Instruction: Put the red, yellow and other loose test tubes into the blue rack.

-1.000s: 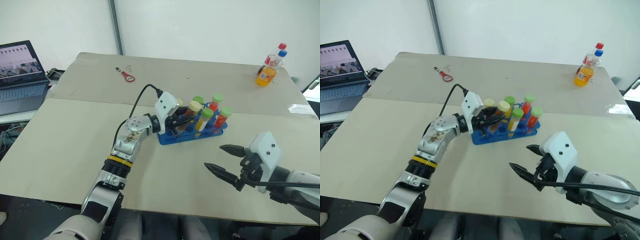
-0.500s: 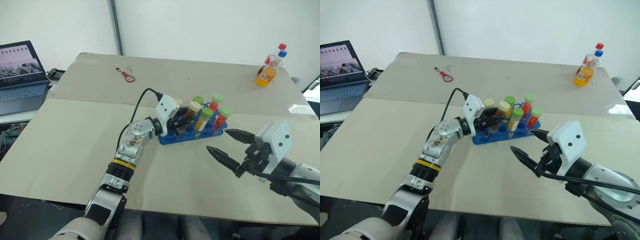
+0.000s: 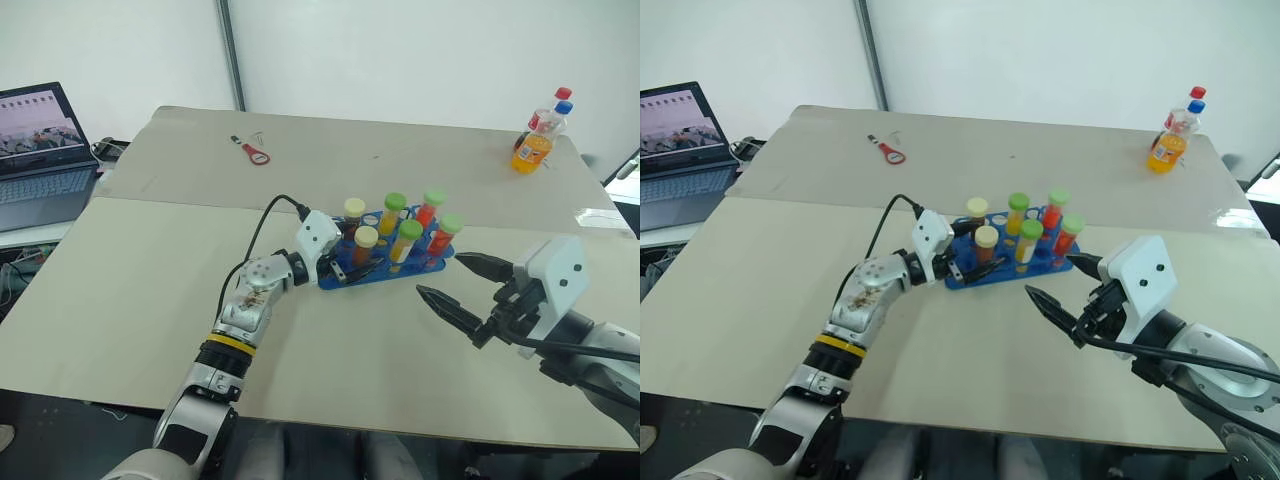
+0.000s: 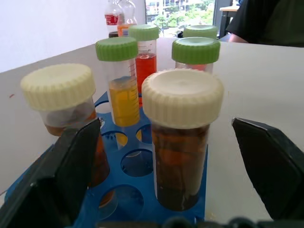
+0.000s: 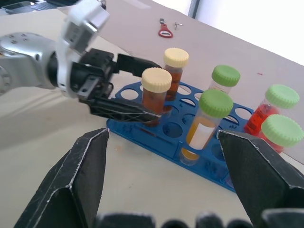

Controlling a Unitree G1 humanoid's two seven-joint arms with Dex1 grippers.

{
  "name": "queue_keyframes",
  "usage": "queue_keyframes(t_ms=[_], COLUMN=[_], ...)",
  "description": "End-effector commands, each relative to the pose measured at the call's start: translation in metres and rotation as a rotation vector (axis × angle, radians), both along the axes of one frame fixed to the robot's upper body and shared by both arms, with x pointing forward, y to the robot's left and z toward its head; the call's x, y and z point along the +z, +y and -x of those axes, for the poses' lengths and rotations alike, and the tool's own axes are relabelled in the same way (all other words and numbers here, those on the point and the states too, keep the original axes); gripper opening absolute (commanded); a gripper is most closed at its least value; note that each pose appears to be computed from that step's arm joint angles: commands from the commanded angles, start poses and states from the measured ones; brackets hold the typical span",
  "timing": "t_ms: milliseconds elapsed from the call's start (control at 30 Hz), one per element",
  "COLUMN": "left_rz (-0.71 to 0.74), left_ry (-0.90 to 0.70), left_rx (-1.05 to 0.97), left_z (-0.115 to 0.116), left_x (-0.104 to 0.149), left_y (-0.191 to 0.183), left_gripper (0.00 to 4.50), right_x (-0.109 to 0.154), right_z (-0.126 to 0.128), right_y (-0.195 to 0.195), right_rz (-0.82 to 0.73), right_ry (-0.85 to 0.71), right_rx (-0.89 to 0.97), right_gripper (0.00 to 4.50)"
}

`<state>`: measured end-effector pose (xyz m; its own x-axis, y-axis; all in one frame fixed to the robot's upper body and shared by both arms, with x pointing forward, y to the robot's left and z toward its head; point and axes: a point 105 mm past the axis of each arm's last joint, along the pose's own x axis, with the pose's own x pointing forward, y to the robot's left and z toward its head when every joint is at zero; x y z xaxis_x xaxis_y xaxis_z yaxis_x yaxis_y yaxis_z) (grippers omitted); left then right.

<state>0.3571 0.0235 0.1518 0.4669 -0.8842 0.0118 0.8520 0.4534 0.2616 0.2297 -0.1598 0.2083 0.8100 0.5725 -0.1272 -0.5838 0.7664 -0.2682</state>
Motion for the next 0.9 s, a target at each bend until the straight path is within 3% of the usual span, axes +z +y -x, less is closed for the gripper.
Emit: queue_keyframes(t_ms=[33, 167, 467, 633, 900], left_rz=[-0.073, -0.275, -0.484, -0.478, -0.463], left_ry=[-0.049, -0.015, -0.022, -0.008, -0.013], left_rx=[-0.009, 0.054, 0.202, 0.241, 0.254], left_z=[0.008, 0.012, 0.029, 0.038, 0.041], left_x=[0.017, 0.018, 0.030, 0.029, 0.029], left_y=[0.028, 0.083, 0.173, 0.186, 0.188], left_gripper=[4.44, 4.44, 4.44, 4.44, 4.44], right_x=[0.004, 0.005, 0.012, 0.014, 0.014], right_z=[-0.002, -0.009, -0.032, -0.041, -0.047], right_y=[-0.010, -0.027, -0.076, -0.095, -0.094], right_rz=[0.058, 0.155, 0.347, 0.375, 0.386], right_ry=[-0.028, -0.008, 0.002, 0.008, 0.006], right_rx=[0.008, 0.062, 0.141, 0.134, 0.157], right_gripper=[4.04, 4.04, 4.04, 4.04, 4.04])
